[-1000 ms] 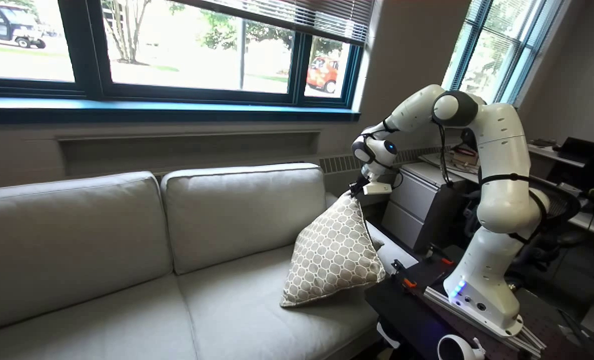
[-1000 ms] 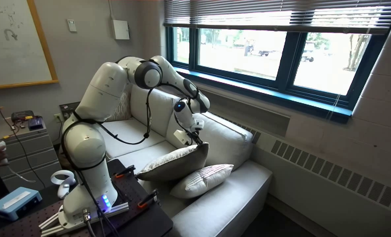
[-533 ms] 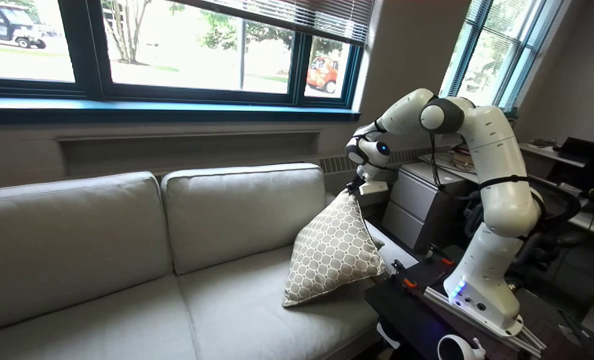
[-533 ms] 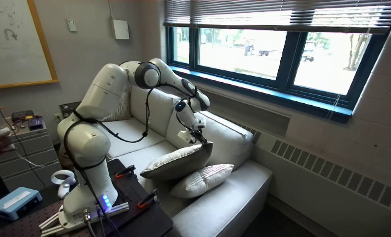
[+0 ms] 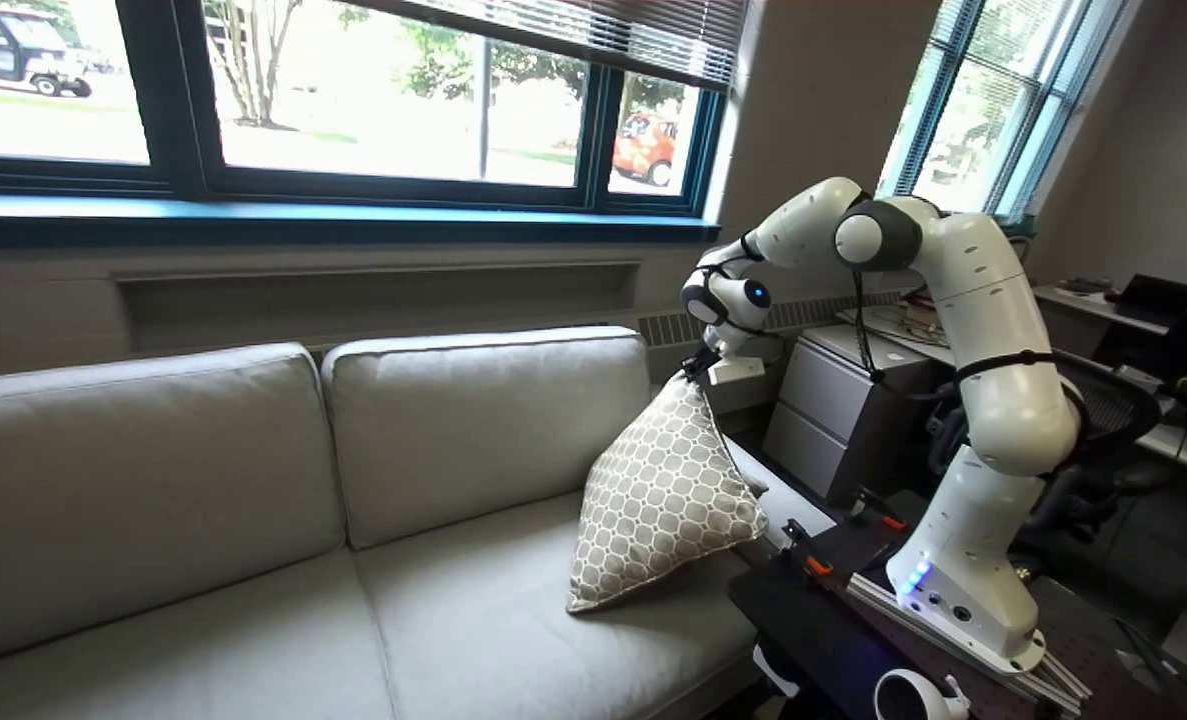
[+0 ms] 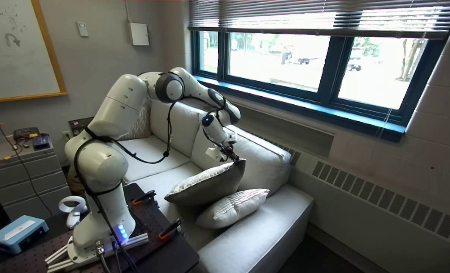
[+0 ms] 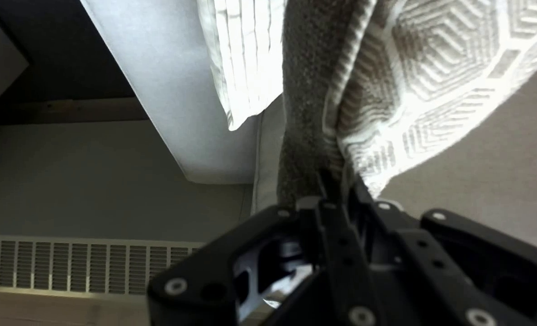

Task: Move the pillows from the middle of the couch and set them against the armrest

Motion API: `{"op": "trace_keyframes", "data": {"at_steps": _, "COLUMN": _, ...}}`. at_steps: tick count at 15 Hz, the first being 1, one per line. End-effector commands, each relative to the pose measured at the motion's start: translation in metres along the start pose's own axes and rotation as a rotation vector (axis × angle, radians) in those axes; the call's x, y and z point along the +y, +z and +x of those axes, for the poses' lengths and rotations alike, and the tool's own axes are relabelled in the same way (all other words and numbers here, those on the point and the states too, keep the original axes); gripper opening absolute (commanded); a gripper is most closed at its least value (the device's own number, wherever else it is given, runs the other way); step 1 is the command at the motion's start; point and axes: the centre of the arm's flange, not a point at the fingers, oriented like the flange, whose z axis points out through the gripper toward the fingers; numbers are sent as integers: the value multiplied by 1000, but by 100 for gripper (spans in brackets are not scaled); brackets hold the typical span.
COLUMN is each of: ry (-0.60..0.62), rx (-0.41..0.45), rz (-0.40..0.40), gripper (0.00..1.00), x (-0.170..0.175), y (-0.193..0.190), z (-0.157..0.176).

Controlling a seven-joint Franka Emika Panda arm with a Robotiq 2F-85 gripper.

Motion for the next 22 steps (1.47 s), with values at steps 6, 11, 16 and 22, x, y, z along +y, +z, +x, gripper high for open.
{"op": "trace_keyframes", "data": {"at_steps": 6, "ry": -156, "rx": -91, "rz": 164, "gripper": 3, "x": -28, "y": 7, "z": 79}}
{"op": "trace_keyframes", "data": {"at_steps": 11, "ry": -178, "rx": -195, "rz": 175, "gripper": 3, "x": -19, "y": 31, "z": 36}}
{"op": "trace_keyframes", "data": {"at_steps": 16, "ry": -179, "rx": -204, "rz": 149, "gripper": 3, "x": -2, "y": 33, "z": 17}}
{"op": "trace_keyframes", "data": {"at_steps": 22, "ry": -171, "rx": -205, "rz": 125, "gripper": 4, "x": 5, "y": 28, "z": 16}}
